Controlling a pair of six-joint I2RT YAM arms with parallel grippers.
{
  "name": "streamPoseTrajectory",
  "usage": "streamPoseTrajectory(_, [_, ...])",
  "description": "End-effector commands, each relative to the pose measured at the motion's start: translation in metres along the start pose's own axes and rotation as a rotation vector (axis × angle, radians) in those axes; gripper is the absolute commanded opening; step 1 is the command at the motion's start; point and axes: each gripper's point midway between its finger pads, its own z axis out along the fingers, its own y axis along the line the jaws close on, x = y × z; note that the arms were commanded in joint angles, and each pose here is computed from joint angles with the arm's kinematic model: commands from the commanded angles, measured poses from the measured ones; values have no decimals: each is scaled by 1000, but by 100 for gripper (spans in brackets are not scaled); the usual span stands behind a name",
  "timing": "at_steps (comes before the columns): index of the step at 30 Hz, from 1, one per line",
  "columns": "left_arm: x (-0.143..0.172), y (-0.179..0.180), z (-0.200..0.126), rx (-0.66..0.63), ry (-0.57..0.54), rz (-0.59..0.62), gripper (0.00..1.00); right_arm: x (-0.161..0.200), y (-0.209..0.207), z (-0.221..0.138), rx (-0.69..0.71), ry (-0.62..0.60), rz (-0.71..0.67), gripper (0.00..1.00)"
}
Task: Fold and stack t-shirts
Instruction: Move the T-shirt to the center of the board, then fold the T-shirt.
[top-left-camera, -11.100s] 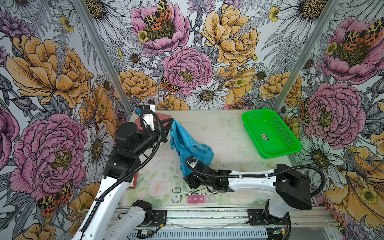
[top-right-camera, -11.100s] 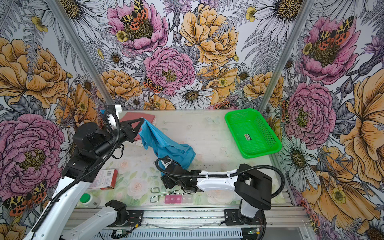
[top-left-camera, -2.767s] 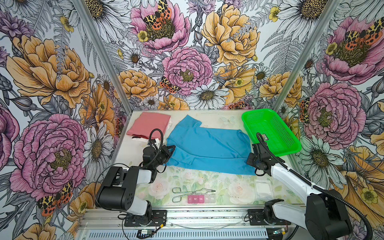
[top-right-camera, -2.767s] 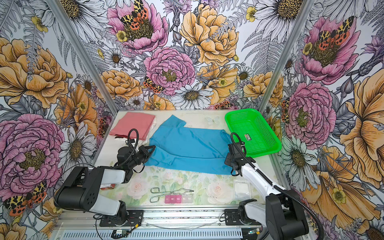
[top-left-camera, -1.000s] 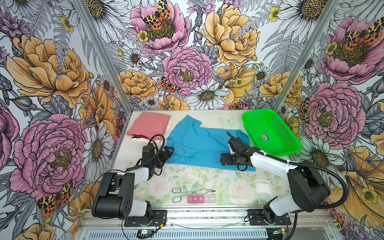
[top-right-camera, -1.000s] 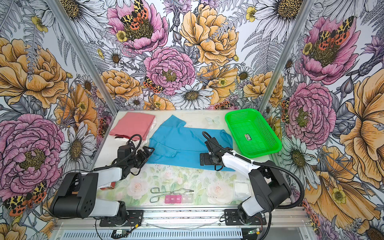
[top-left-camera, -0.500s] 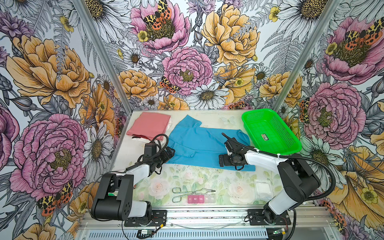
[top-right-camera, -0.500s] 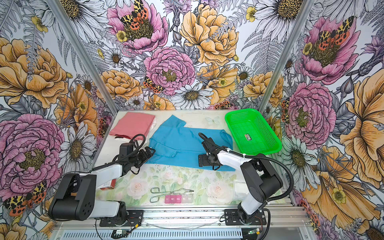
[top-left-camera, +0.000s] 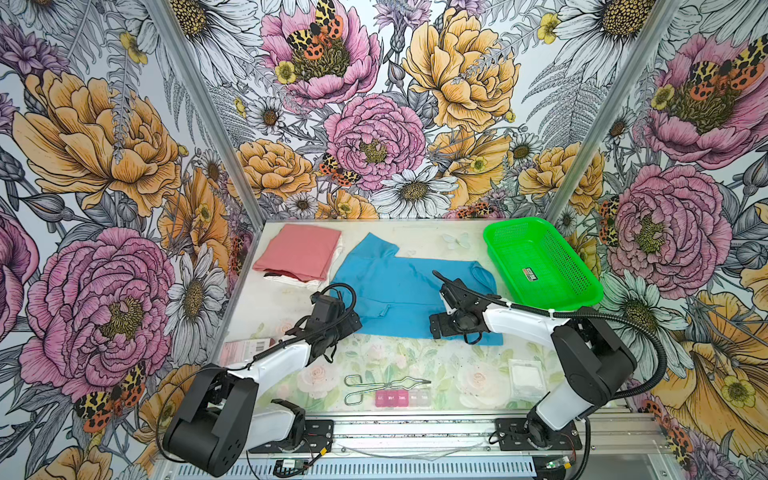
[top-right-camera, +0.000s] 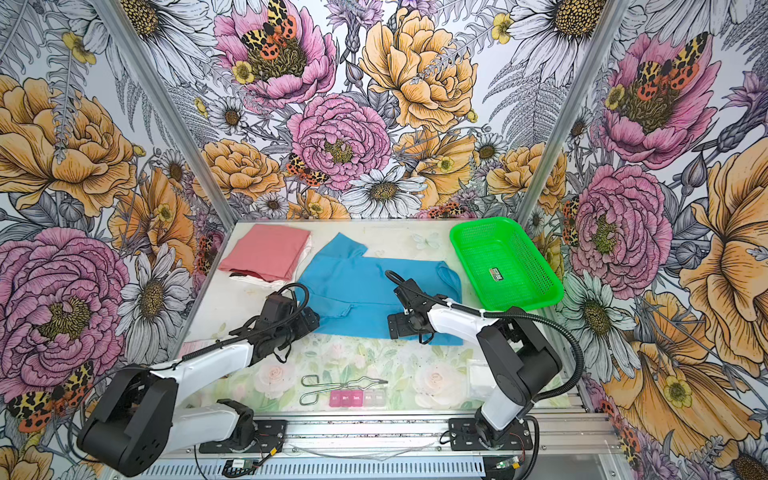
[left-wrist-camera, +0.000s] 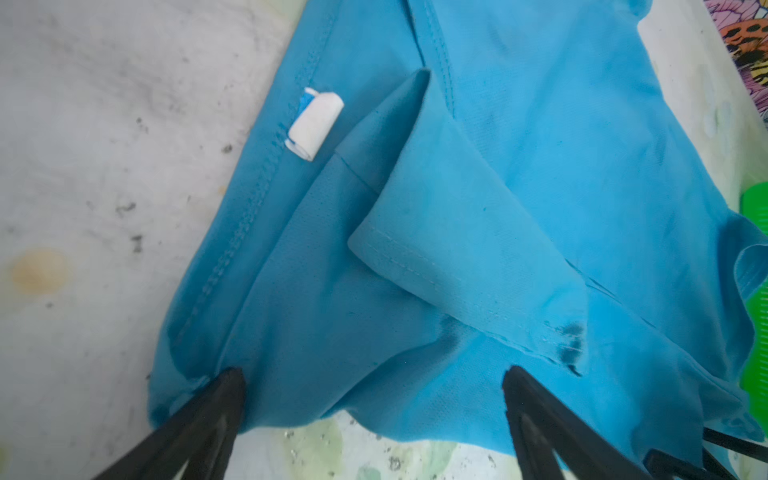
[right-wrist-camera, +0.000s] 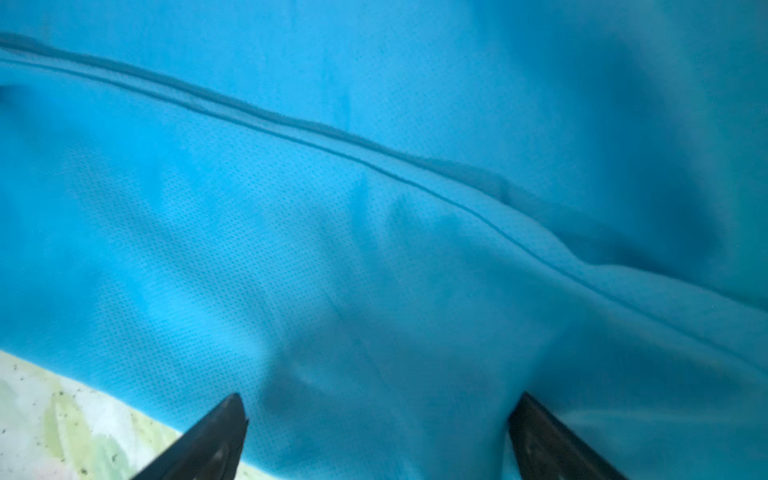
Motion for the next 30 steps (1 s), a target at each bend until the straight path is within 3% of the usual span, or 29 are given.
streamPoseTrajectory(1, [62,81,-14,-277,120,-93,99,20,7,-1,-50,60,-20,99])
streamPoseTrajectory(7, [75,88,-31,-232,104,-123,99,48,13,-6,-108,110,-11,99])
streamPoseTrajectory(12, [41,51,-62,-157,33,-45,99,56,35,-29,-221,95,-26,99])
streamPoseTrajectory(15, [3,31,-84,-171,-68,11,99,14,39,-65,-268,-40,-15,99])
streamPoseTrajectory(19, [-33,4,-88,-163,-115,54,99,-57,7,-94,-196,-197,36,100])
streamPoseTrajectory(24, [-56,-30,-76,-30,-114,44,99,-109,-30,-66,-144,-181,73,100])
streamPoseTrajectory(30, [-72,-51,-73,81,-131,22,99,-159,-23,-31,-210,-153,56,100])
